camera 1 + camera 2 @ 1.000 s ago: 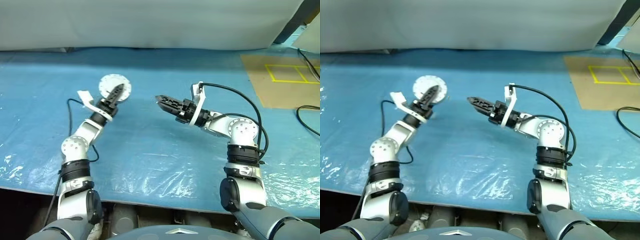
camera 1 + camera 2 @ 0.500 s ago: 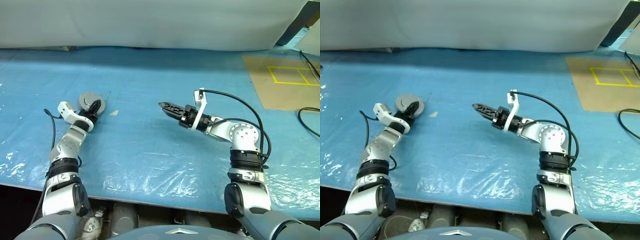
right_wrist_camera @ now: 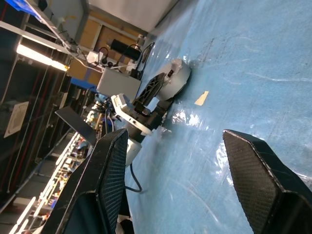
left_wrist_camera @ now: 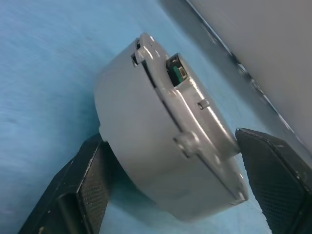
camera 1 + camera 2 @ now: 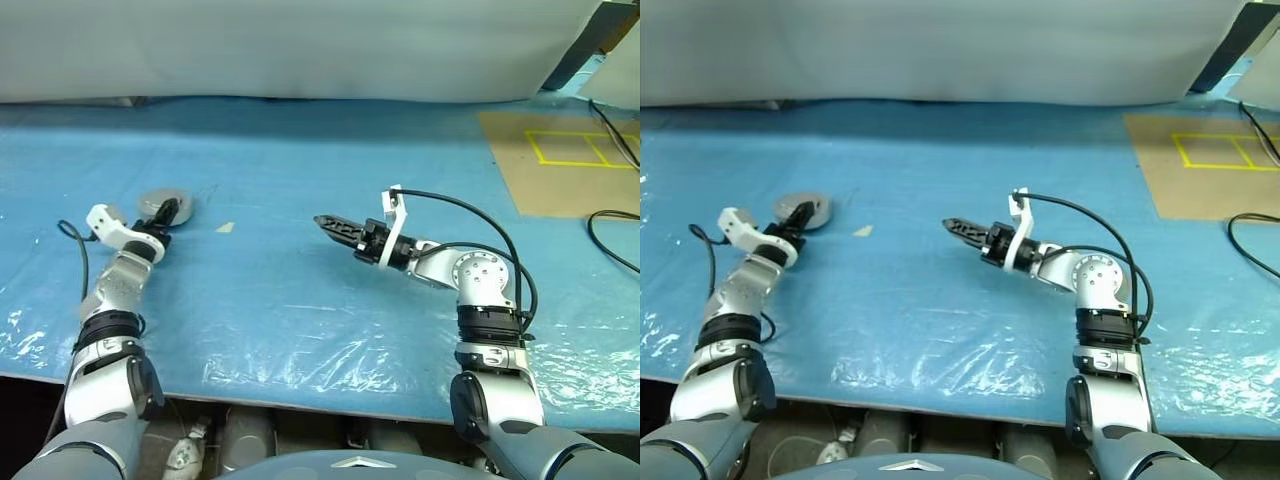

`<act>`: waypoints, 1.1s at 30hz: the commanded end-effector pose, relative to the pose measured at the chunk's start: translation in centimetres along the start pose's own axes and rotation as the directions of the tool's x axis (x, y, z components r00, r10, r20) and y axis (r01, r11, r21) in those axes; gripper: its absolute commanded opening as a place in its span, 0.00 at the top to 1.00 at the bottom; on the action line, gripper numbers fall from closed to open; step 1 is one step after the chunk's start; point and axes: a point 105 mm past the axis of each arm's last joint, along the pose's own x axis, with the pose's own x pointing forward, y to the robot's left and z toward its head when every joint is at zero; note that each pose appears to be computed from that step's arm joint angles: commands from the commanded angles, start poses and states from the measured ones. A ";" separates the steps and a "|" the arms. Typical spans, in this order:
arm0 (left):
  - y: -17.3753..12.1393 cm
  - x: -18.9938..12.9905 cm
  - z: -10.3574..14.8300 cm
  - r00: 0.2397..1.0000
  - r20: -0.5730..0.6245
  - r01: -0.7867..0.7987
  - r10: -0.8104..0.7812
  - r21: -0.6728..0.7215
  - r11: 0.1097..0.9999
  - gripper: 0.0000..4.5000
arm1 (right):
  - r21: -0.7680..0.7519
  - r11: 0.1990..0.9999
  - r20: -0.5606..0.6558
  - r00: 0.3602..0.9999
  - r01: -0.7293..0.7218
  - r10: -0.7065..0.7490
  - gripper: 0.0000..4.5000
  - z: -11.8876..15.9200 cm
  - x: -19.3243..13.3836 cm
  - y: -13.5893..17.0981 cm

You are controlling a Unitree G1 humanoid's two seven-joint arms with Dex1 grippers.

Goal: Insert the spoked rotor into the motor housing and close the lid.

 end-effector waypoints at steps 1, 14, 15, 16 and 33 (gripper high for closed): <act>3.7 -2.2 0.9 0.992 0.003 -0.125 0.125 0.019 0.992 0.11 | -0.031 0.999 0.014 1.000 -0.023 0.023 0.29 0.4 0.1 0.5; 6.7 -8.6 2.2 0.992 -0.075 -0.098 0.096 -0.014 0.995 0.11 | -0.033 0.999 -0.027 0.999 -0.028 0.027 0.29 -0.5 1.1 0.2; 6.0 -8.9 2.1 0.995 -0.088 -0.050 0.047 -0.033 0.998 0.11 | -0.034 0.999 -0.029 0.999 -0.029 0.028 0.29 -0.5 1.1 0.2; 5.1 -9.3 1.9 0.995 -0.100 0.000 -0.006 -0.062 0.998 0.11 | -0.035 0.999 -0.030 0.999 -0.030 0.029 0.29 -0.5 1.2 0.2; -16.0 -11.5 -3.8 0.584 -0.448 0.788 -0.676 0.112 0.606 0.11 | -0.552 0.832 0.071 0.997 0.057 -0.021 0.29 2.1 -4.7 1.8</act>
